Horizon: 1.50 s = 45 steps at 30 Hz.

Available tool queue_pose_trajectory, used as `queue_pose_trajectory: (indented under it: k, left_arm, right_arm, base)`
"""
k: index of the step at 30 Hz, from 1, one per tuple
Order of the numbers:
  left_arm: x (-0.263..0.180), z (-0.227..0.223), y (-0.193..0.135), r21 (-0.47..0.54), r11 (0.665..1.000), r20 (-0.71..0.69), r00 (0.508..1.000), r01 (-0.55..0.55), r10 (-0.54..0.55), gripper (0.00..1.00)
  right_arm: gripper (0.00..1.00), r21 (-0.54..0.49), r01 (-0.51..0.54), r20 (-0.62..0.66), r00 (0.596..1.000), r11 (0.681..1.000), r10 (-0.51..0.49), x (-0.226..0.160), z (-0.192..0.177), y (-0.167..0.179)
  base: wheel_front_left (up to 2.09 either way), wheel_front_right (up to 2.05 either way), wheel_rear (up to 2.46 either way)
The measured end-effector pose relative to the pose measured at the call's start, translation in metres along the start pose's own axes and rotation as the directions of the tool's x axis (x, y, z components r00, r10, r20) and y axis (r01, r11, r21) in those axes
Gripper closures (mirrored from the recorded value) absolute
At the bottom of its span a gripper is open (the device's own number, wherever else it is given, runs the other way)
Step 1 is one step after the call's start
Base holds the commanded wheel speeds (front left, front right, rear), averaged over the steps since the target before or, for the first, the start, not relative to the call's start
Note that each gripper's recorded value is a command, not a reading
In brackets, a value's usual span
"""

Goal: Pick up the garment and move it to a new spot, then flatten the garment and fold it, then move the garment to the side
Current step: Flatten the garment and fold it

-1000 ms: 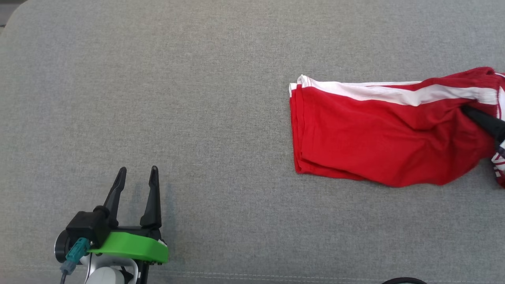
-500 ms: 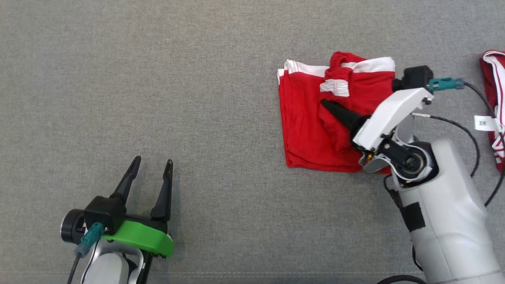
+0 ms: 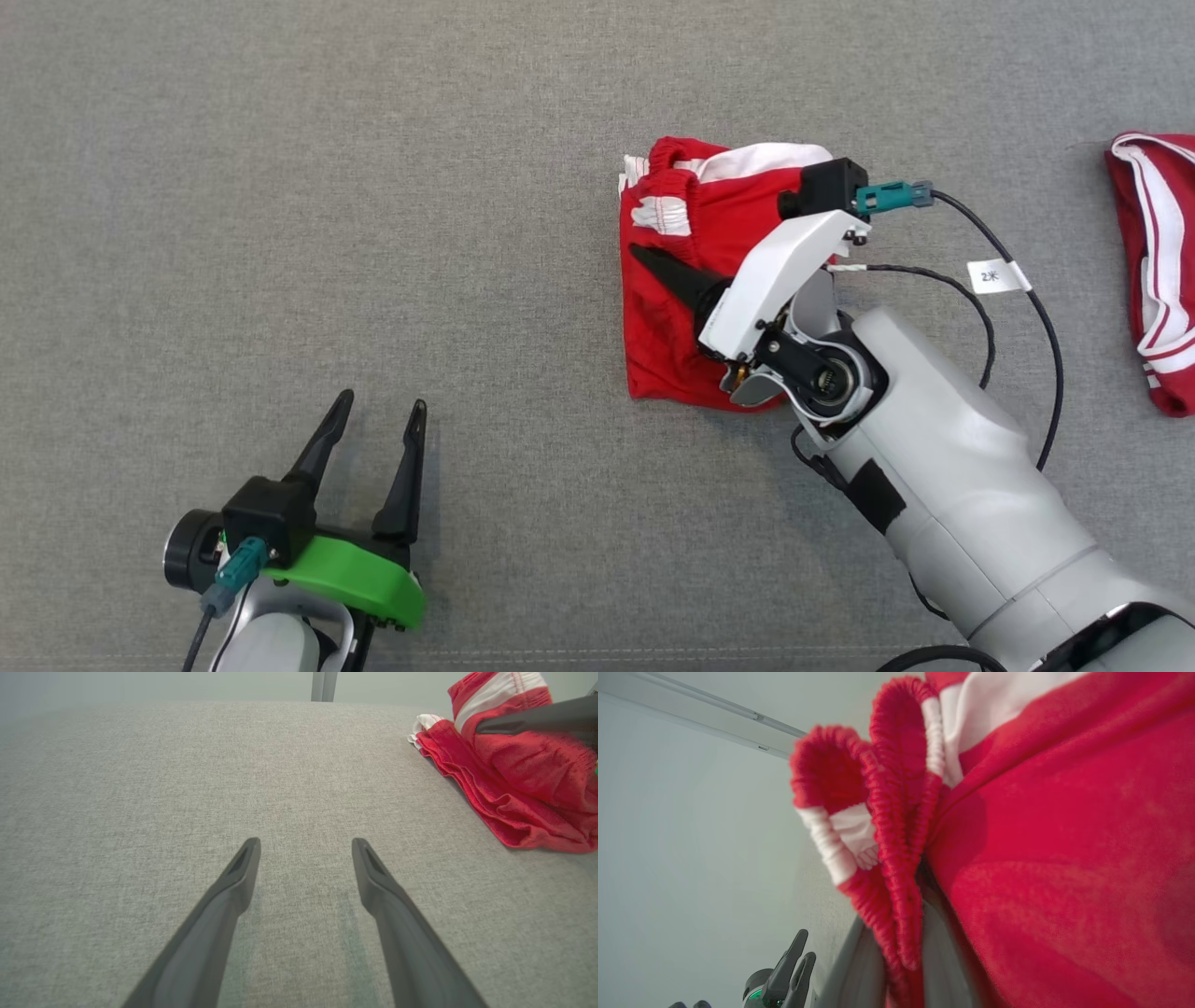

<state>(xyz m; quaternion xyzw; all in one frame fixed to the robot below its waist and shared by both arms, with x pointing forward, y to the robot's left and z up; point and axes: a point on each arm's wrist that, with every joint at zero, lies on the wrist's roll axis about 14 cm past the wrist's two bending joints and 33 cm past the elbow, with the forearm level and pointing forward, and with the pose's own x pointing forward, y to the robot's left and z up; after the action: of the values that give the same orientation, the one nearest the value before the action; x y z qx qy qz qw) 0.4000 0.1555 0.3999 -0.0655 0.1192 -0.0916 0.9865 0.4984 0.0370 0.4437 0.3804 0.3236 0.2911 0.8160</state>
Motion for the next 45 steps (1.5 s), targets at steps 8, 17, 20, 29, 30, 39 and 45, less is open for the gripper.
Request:
queue_pose_trajectory:
  k: [8, 17, 20, 29, 30, 39, 45]
  left_arm:
    - [-0.004, 0.003, -0.009, -0.005, 1.000, 0.008, 1.000, 0.018, -0.018, 0.00]
    - [-0.007, -0.002, -0.014, -0.024, 0.999, -0.005, 1.000, 0.022, -0.023, 0.00]
    - [-0.008, -0.004, -0.012, -0.035, 0.999, -0.009, 1.000, 0.015, -0.015, 0.00]
    - [-0.012, -0.003, -0.002, -0.053, 0.998, -0.003, 1.000, -0.021, 0.021, 0.00]
    - [-0.012, -0.004, -0.001, -0.055, 0.998, -0.005, 1.000, -0.023, 0.023, 0.00]
    - [-0.012, -0.006, -0.005, -0.074, 0.997, -0.007, 1.000, -0.020, 0.020, 0.00]
    - [-0.007, -0.004, -0.006, -0.083, 0.996, -0.001, 1.000, -0.019, 0.018, 0.00]
  right_arm:
    - [1.00, -0.053, -0.025, -0.013, 1.000, 0.998, 0.024, 0.007, -0.003, 0.023]
    - [0.96, -0.104, 0.016, -0.063, 0.998, 0.994, -0.023, 0.017, -0.013, 0.017]
    - [0.00, -0.120, -0.006, -0.072, 0.997, 0.993, -0.003, 0.021, -0.017, 0.025]
    - [0.00, -0.281, -0.094, 0.150, 0.979, 0.955, 0.141, 0.017, 0.041, 0.076]
    - [0.00, -0.345, -0.076, 0.197, 0.969, 0.935, 0.152, 0.011, 0.058, 0.076]
    - [0.00, -0.603, 0.253, 0.391, 0.921, 0.757, 0.003, -0.048, 0.128, -0.021]
    - [0.95, -0.729, 0.354, 0.432, 0.902, 0.586, -0.008, -0.054, 0.138, -0.042]
  base:
    - [0.00, 0.00, 0.00]
    - [0.00, 0.00, 0.00]
    - [0.00, 0.00, 0.00]
    - [0.00, 0.00, 0.00]
    - [0.00, 0.00, 0.00]
    - [0.00, 0.00, 0.00]
    - [0.00, 0.00, 0.00]
